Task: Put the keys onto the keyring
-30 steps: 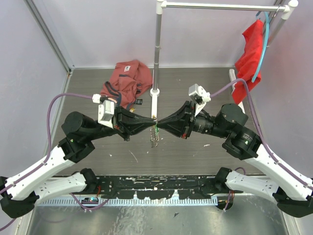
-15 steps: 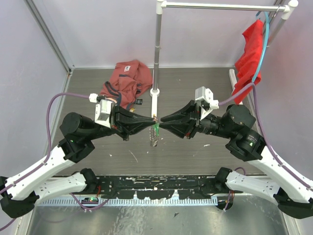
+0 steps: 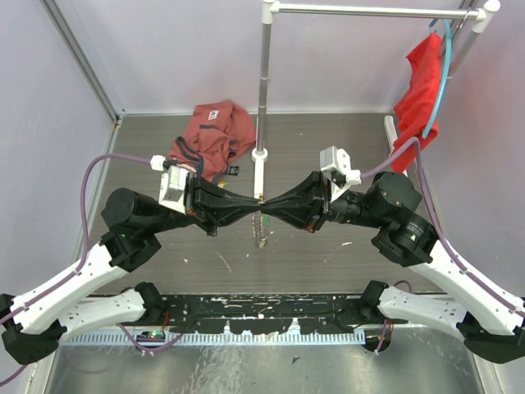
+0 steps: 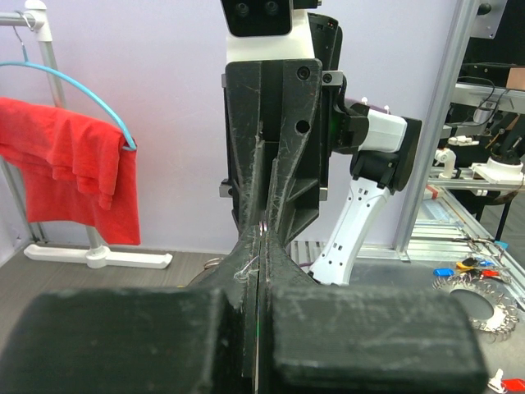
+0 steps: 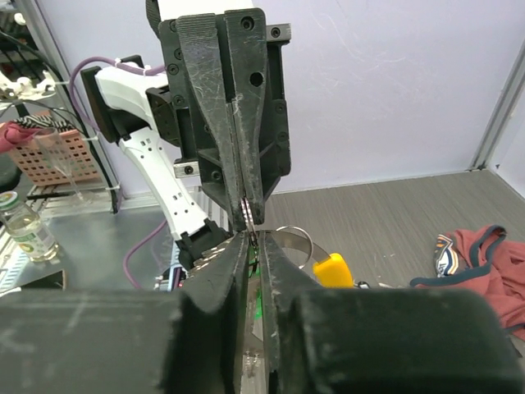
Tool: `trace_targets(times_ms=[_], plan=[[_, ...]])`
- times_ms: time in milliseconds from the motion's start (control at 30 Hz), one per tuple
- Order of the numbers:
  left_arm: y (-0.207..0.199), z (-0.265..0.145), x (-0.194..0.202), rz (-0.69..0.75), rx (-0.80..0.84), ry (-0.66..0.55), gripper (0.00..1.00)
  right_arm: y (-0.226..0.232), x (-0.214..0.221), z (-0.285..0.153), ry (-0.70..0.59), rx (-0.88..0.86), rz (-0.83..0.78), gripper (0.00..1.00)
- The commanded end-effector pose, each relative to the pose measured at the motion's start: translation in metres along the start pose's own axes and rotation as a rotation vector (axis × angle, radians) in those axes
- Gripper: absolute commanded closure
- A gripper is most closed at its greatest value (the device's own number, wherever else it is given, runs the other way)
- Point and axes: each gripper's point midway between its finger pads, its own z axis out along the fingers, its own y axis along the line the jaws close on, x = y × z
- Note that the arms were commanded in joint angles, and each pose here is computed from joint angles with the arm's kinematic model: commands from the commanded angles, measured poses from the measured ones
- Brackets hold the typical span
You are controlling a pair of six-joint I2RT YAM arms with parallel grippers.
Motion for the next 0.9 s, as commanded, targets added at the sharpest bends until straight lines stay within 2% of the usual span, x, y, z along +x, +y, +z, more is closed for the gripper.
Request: trace_targets(times_ms=[0, 67, 200, 233, 333, 400, 500, 867], plan=[[-0.006, 0.001, -0.017, 0.031, 0.027, -0.060, 1.00, 0.011, -0.032, 0.001, -0.085, -0.045, -0.060, 0.91], [-0.007, 0.001, -0.017, 0.031, 0.025, -0.062, 1.00, 0.012, -0.031, 0.001, -0.082, -0.051, -0.059, 0.98], [-0.006, 0.001, -0.015, 0.030, 0.020, -0.051, 1.00, 0.014, -0.035, -0.001, -0.068, -0.054, -0.072, 0.99], [-0.006, 0.001, -0.014, 0.031, 0.021, -0.043, 0.97, 0.013, -0.037, -0.002, -0.052, -0.048, -0.079, 0.99], [-0.007, -0.001, -0.007, 0.042, 0.030, 0.012, 0.72, 0.009, -0.034, -0.008, 0.032, -0.011, -0.091, 0.99], [-0.007, -0.003, -0.001, 0.052, 0.032, 0.068, 0.63, 0.009, -0.032, -0.014, 0.092, 0.003, -0.099, 0.99], [-0.006, -0.007, 0.008, 0.062, 0.029, 0.133, 0.56, 0.003, -0.019, -0.025, 0.220, 0.048, -0.090, 0.99], [0.010, -0.006, 0.028, 0.077, -0.026, 0.220, 0.50, -0.020, 0.043, -0.041, 0.630, 0.143, 0.031, 0.99]])
